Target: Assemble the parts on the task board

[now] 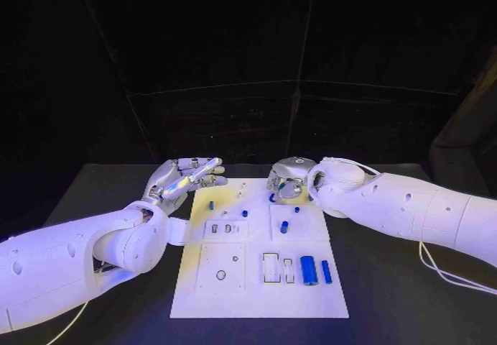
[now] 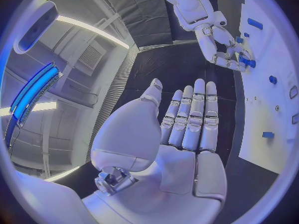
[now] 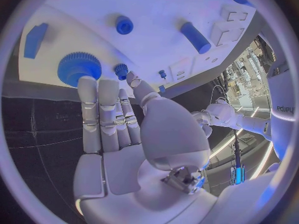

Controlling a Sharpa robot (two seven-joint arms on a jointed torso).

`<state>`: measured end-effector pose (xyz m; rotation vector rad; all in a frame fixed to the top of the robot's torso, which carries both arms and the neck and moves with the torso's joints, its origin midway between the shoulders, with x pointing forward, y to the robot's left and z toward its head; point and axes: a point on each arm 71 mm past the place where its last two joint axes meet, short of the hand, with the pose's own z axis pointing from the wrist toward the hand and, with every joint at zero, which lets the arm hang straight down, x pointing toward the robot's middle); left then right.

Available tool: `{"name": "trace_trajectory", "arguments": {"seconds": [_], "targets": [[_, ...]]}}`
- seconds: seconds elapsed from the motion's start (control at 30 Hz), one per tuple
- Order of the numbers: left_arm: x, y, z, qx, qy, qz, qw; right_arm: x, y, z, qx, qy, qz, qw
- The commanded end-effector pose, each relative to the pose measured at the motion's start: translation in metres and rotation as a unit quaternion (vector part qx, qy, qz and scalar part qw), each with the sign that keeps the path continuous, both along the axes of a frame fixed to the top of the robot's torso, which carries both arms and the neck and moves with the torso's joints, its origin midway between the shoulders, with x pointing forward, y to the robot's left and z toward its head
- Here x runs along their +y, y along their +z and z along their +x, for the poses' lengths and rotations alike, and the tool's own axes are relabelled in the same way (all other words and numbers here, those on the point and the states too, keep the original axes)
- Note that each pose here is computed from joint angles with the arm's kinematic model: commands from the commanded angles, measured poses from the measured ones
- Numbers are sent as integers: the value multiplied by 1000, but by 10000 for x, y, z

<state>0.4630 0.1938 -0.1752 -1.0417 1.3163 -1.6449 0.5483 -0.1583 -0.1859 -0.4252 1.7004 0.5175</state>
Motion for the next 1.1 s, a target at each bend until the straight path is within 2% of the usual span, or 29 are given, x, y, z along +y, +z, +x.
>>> {"name": "trace_trajectory", "arguments": {"seconds": [0.03, 0.9, 1.1], "targets": [[-1, 8, 4, 0, -1, -3, 1000, -3, -13, 10, 8, -1, -22, 1000], [20, -2, 13, 7, 0, -2, 1000, 38, -43, 17, 21, 10, -32, 999], [28, -5, 14, 8, 0, -1, 1000, 40, -3, 22, -2, 5, -15, 1000]]}}
